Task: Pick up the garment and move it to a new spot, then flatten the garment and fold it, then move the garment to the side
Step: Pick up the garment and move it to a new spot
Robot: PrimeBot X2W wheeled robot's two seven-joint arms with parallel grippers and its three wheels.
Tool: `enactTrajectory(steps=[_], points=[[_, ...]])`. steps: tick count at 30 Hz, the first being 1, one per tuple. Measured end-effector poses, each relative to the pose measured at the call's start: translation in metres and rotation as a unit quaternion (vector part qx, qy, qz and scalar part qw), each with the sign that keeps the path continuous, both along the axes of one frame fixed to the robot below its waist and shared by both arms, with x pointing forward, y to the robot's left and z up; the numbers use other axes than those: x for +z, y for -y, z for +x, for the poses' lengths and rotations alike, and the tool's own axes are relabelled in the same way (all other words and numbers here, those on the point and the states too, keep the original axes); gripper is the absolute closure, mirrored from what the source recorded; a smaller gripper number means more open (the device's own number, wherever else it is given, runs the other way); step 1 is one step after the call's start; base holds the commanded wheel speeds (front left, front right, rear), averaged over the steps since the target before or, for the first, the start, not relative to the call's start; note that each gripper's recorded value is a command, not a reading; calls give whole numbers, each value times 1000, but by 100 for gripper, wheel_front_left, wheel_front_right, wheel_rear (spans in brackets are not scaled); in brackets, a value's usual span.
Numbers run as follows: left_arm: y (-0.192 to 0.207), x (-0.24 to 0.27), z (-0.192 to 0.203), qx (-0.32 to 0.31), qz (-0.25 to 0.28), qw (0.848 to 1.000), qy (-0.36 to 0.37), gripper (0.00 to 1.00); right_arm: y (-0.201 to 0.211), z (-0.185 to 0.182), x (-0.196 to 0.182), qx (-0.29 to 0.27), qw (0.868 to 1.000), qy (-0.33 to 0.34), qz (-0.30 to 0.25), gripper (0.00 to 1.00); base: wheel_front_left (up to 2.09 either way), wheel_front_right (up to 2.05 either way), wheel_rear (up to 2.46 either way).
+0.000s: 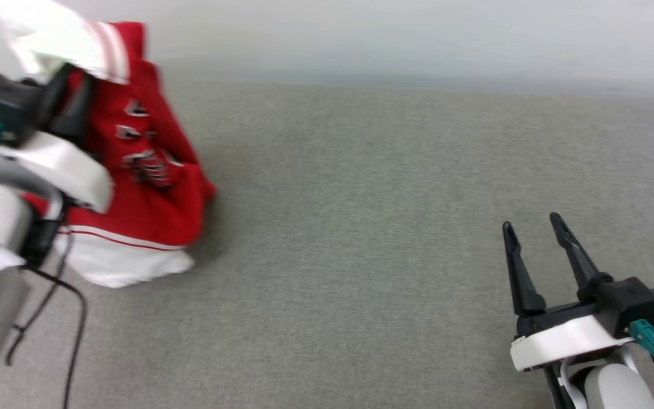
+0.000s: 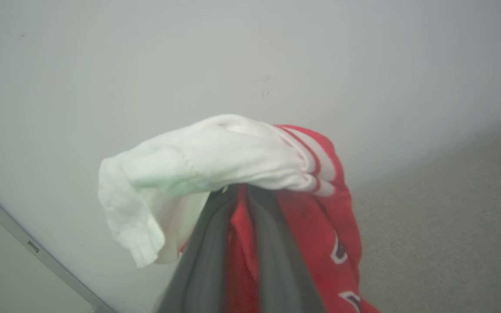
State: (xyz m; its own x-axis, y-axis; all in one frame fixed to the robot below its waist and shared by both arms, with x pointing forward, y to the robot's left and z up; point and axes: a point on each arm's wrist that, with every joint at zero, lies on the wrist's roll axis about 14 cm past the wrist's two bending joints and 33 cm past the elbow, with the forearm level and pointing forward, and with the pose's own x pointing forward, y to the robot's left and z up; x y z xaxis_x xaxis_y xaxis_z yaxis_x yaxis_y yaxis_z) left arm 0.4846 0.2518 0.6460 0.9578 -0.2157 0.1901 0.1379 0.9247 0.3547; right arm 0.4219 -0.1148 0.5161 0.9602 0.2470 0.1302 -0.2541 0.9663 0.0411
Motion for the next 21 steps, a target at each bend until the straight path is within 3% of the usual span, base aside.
enactTrajectory(steps=[6, 11, 15, 16, 21], points=[[90, -2, 5, -86, 2, 996, 11, 100, 33, -8, 8, -47, 999, 9, -1, 0, 0, 0, 0], [182, -33, -7, -190, 27, 981, -18, 100, 67, -16, 9, -96, 995, 8, -3, 0, 0, 0, 0], [251, -77, -31, -277, 47, 958, -60, 100, 90, -22, 11, -128, 991, 12, -34, 0, 0, 0, 0], [281, -102, -47, -315, 47, 944, -90, 100, 104, -25, 13, -147, 989, 13, -25, 0, 0, 0, 0], [338, -157, -83, -392, 93, 904, -143, 100, 135, -34, 14, -192, 981, 12, -24, 0, 0, 0, 0]])
